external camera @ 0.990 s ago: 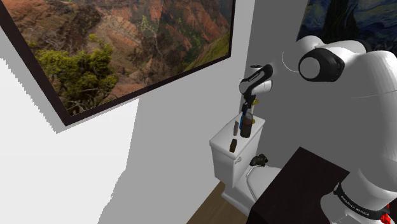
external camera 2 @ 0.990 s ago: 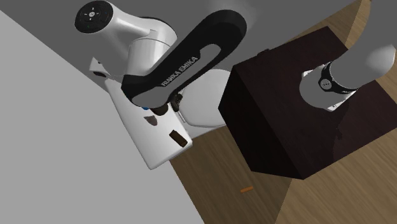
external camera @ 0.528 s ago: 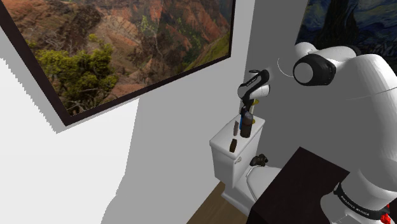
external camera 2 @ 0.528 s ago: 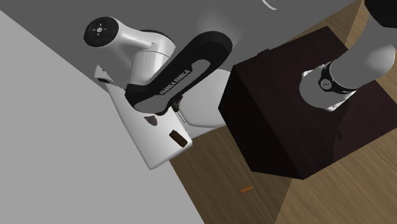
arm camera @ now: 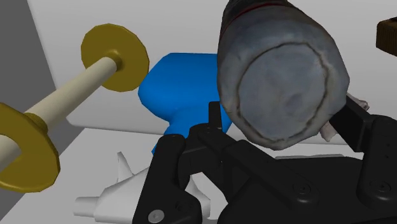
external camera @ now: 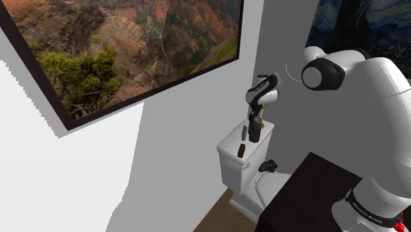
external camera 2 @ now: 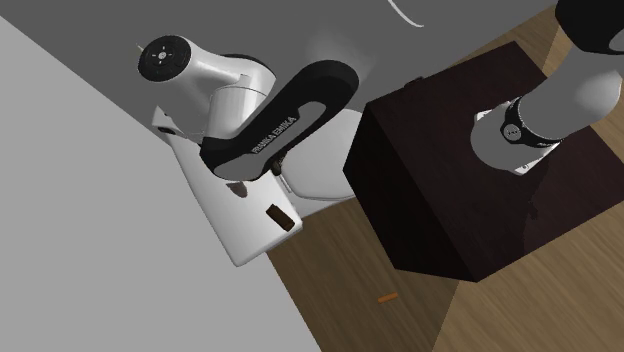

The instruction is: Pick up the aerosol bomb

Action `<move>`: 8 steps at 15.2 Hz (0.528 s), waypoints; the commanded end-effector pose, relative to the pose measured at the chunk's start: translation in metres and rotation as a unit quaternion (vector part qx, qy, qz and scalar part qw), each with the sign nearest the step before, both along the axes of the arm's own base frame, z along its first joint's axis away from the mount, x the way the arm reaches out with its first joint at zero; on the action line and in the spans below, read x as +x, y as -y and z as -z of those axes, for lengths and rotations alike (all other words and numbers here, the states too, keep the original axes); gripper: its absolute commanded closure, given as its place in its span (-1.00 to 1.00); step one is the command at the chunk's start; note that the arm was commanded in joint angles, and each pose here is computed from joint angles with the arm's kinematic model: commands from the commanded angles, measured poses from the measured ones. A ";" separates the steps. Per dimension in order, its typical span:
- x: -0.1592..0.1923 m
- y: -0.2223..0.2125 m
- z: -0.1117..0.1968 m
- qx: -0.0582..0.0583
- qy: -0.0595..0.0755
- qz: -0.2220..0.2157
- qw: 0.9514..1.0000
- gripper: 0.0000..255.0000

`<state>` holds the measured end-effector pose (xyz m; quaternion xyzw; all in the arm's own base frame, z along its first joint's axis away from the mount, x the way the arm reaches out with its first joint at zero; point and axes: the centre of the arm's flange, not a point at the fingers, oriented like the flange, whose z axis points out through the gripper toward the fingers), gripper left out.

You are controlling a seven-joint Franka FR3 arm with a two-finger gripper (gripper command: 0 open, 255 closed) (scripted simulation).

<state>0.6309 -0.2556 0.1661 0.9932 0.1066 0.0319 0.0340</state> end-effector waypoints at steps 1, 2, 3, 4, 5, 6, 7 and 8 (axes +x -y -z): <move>-0.001 0.000 0.001 0.000 -0.001 0.000 1.000 1.00; -0.001 0.001 0.001 0.000 -0.001 0.000 1.000 1.00; -0.001 0.000 0.001 0.000 -0.001 0.000 1.000 1.00; -0.001 0.000 0.001 0.000 -0.001 0.000 1.000 1.00; -0.001 0.001 0.001 0.000 -0.001 0.000 1.000 1.00; -0.001 0.001 -0.005 0.000 -0.001 0.000 1.000 1.00; -0.001 0.001 -0.010 0.000 -0.001 0.000 1.000 1.00; -0.001 0.001 -0.015 0.000 -0.001 0.000 1.000 1.00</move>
